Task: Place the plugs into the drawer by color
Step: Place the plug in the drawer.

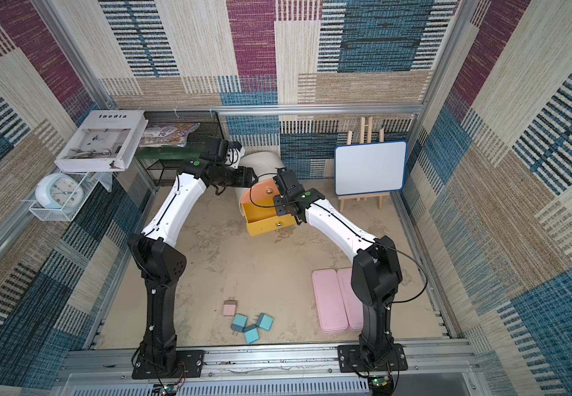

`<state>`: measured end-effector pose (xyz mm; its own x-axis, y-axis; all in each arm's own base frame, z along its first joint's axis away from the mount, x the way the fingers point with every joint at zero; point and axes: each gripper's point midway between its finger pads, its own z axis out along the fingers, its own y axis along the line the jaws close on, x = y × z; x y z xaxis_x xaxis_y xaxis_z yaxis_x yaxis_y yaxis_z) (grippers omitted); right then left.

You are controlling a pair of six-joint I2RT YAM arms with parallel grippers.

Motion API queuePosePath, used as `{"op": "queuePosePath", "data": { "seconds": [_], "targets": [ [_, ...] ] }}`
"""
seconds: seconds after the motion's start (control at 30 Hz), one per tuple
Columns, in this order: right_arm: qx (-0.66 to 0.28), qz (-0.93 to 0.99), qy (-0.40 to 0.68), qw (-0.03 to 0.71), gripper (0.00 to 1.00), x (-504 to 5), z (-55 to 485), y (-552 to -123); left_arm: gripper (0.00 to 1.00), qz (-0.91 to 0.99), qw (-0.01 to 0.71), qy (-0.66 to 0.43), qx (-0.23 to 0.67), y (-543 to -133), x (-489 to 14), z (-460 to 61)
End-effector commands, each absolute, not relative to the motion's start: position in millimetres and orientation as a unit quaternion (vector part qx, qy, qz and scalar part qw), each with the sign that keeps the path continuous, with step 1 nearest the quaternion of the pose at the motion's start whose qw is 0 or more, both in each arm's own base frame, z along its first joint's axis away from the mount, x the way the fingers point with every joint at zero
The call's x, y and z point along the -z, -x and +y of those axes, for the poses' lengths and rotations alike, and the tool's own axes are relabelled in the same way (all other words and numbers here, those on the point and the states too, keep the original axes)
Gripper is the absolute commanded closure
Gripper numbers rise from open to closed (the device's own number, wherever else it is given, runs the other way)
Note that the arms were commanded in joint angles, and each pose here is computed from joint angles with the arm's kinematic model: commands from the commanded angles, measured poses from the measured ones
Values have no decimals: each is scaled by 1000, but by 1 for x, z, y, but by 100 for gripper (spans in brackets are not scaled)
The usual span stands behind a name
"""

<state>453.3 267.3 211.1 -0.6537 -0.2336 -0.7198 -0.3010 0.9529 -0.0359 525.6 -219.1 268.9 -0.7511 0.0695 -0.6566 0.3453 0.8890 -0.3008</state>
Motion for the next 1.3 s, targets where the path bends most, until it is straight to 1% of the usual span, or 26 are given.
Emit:
{"op": "queuePosePath", "data": {
  "seconds": [0.0,0.3,0.53,0.73,0.93,1.0,1.13,1.27],
  "targets": [
    [-33,910,143,389,66,-207,266,-456,20,920,313,-116,205,-519,-259,-219],
    [12,920,168,353,64,-176,263,-464,20,918,315,-117,210,-517,-264,-220],
    [18,922,185,339,61,-173,265,-465,20,918,315,-117,211,-518,-263,-221],
    [15,921,198,334,50,-178,267,-463,20,918,317,-117,208,-520,-263,-220],
    [-7,914,204,351,44,-200,270,-458,20,918,317,-118,208,-520,-263,-219],
    [-16,909,206,361,43,-212,271,-456,20,917,319,-118,208,-520,-264,-219],
    [-82,885,258,378,42,-245,291,-432,20,917,319,-117,207,-520,-265,-218],
    [-132,832,330,426,41,-267,322,-379,20,918,317,-115,207,-521,-263,-217]
  ]
}}
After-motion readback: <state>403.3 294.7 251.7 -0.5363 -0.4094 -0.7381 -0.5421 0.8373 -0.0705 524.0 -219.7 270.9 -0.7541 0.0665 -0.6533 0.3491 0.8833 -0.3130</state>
